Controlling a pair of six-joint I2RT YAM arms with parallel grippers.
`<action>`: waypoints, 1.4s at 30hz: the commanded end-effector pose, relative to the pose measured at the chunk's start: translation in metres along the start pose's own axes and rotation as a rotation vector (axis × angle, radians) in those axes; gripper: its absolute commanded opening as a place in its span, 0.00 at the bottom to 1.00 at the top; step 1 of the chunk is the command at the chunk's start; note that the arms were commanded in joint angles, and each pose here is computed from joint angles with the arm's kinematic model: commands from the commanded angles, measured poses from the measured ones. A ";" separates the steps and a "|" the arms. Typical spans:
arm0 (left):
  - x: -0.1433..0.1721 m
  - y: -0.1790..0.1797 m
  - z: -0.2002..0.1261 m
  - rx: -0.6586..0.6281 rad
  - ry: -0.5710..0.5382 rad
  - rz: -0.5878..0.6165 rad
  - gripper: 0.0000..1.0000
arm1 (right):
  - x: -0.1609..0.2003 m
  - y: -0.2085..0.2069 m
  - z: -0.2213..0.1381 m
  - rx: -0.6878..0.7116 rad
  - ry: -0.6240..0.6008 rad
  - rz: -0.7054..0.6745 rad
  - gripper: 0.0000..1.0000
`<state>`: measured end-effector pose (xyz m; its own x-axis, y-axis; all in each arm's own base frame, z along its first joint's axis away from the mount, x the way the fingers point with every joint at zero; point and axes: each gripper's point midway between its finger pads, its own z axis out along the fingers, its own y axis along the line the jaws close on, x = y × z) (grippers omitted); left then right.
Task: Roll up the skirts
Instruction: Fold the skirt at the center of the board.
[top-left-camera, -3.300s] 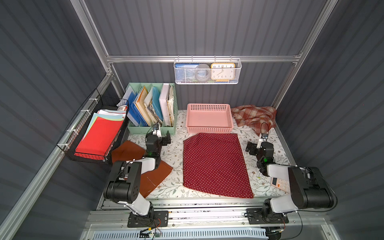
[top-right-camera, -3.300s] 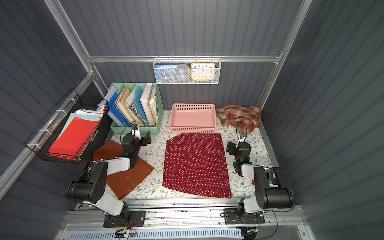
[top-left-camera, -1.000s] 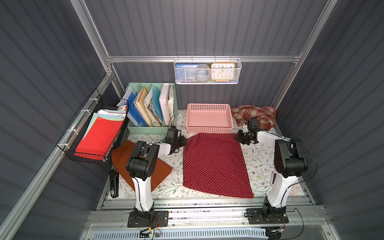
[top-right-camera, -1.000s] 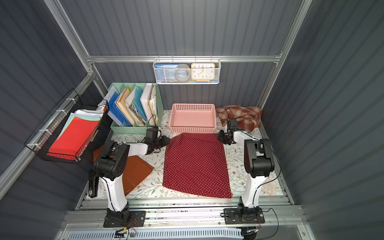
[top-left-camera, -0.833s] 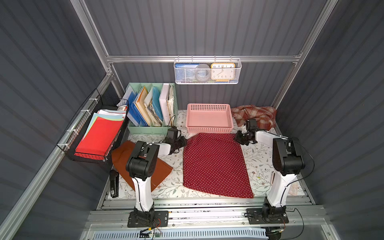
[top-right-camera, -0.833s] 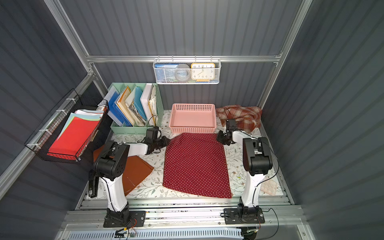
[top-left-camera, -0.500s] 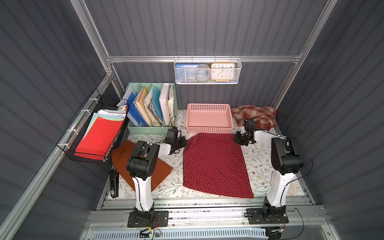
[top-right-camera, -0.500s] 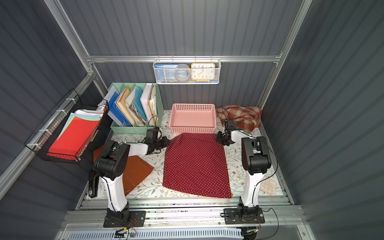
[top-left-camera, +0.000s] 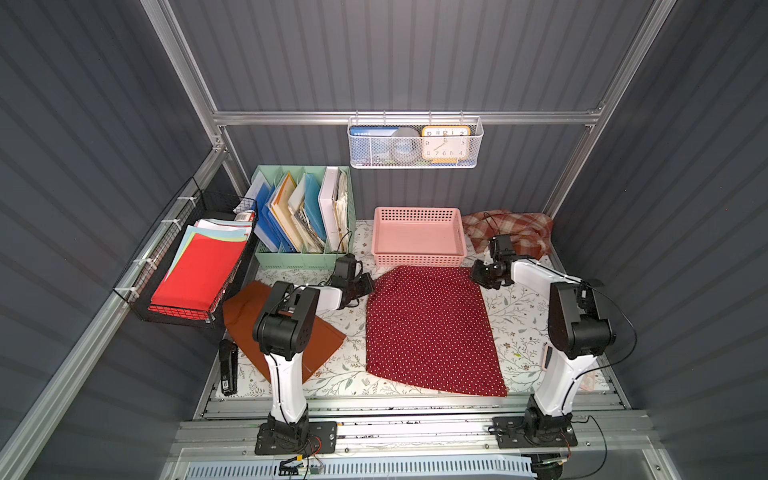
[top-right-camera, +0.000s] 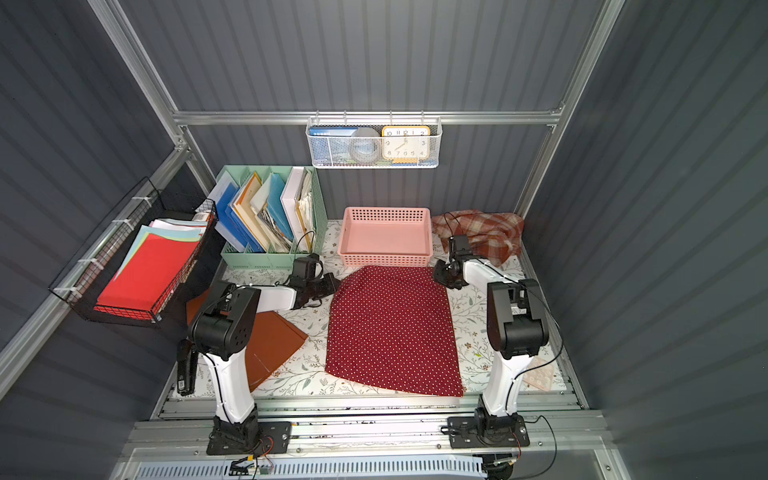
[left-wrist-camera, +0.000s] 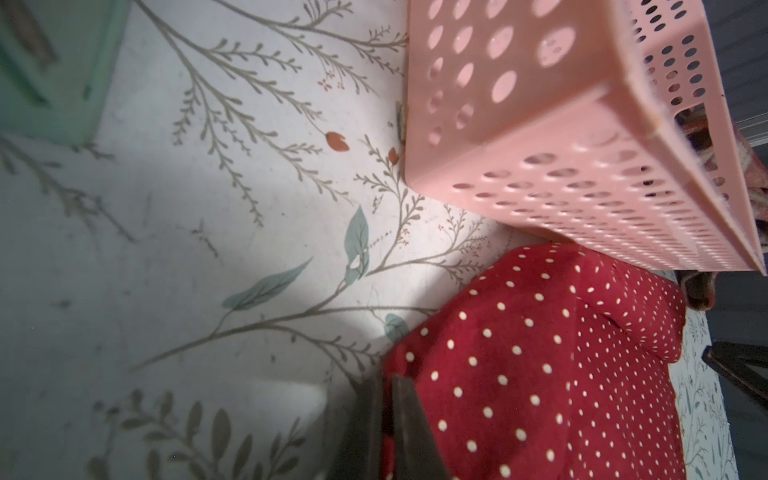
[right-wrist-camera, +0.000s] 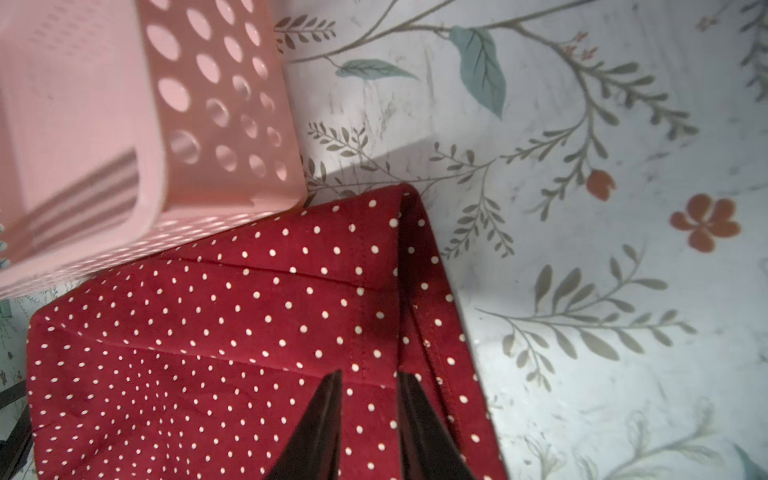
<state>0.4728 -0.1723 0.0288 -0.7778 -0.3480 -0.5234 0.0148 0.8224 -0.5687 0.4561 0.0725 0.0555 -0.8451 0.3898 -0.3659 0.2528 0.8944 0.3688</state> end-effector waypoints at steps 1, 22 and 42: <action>-0.002 0.000 0.004 0.007 0.005 0.021 0.00 | 0.018 -0.010 0.010 0.030 0.062 -0.002 0.30; -0.001 0.000 0.008 0.010 0.018 0.014 0.00 | 0.035 -0.005 0.023 0.016 0.104 -0.018 0.26; 0.002 0.001 0.012 0.015 0.030 0.011 0.00 | 0.021 -0.016 0.014 0.105 0.048 -0.054 0.35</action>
<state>0.4788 -0.1766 0.0281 -0.7812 -0.3442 -0.5208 0.0258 0.8158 -0.5777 0.4382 0.0737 0.0248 -0.8833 0.3408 -0.3219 0.2530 0.9247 0.2845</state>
